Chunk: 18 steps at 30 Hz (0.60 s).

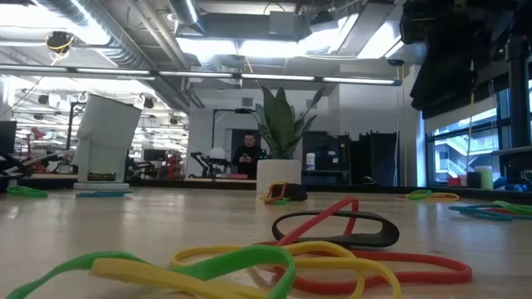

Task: Pick and place rubber bands into bin
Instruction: Put the red rubber band into the transparent bin

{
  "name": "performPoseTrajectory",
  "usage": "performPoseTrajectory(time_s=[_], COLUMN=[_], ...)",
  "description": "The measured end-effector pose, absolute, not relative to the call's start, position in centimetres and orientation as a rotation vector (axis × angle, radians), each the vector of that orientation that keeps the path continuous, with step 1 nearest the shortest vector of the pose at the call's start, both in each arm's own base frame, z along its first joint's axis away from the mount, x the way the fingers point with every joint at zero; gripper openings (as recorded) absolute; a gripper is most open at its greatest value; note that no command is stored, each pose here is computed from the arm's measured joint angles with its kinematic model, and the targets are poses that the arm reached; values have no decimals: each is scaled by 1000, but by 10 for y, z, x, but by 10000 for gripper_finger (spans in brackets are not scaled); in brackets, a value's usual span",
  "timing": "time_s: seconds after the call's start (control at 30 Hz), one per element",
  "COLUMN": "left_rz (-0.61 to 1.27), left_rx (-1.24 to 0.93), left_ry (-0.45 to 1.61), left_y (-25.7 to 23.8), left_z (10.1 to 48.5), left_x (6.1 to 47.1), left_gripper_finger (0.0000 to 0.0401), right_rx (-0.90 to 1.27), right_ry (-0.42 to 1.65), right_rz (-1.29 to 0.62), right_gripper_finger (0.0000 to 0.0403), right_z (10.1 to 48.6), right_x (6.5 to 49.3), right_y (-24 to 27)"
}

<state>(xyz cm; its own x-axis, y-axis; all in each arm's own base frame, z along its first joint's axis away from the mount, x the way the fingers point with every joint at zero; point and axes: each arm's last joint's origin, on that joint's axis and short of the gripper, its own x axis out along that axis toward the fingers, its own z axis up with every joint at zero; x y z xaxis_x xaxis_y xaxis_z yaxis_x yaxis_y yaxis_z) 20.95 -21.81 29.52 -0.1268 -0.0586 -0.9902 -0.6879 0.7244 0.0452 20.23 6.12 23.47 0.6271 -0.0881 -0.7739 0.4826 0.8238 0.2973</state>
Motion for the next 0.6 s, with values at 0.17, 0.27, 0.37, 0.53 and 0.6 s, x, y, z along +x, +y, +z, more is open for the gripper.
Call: performPoseTrajectory(time_s=[0.17, 0.27, 0.37, 0.53, 0.6], left_rz=[559, 525, 521, 567, 547], left_rx=[-520, -487, -479, -435, -410], left_ry=[1674, 1683, 1685, 1708, 1715], left_y=[-219, -217, -214, -211, -212], left_z=[257, 234, 213, 194, 193], left_x=[204, 202, 199, 187, 184], left_gripper_finger=[3, 3, 3, 10, 24], right_rx=[638, 694, 726, 723, 728], right_ry=[785, 754, 731, 734, 733], right_rz=[-372, -379, -377, -378, -380], right_gripper_finger=[112, 112, 112, 112, 112], right_z=[237, 239, 240, 240, 240], right_x=[205, 207, 209, 209, 209], right_y=[62, 63, 63, 63, 63])
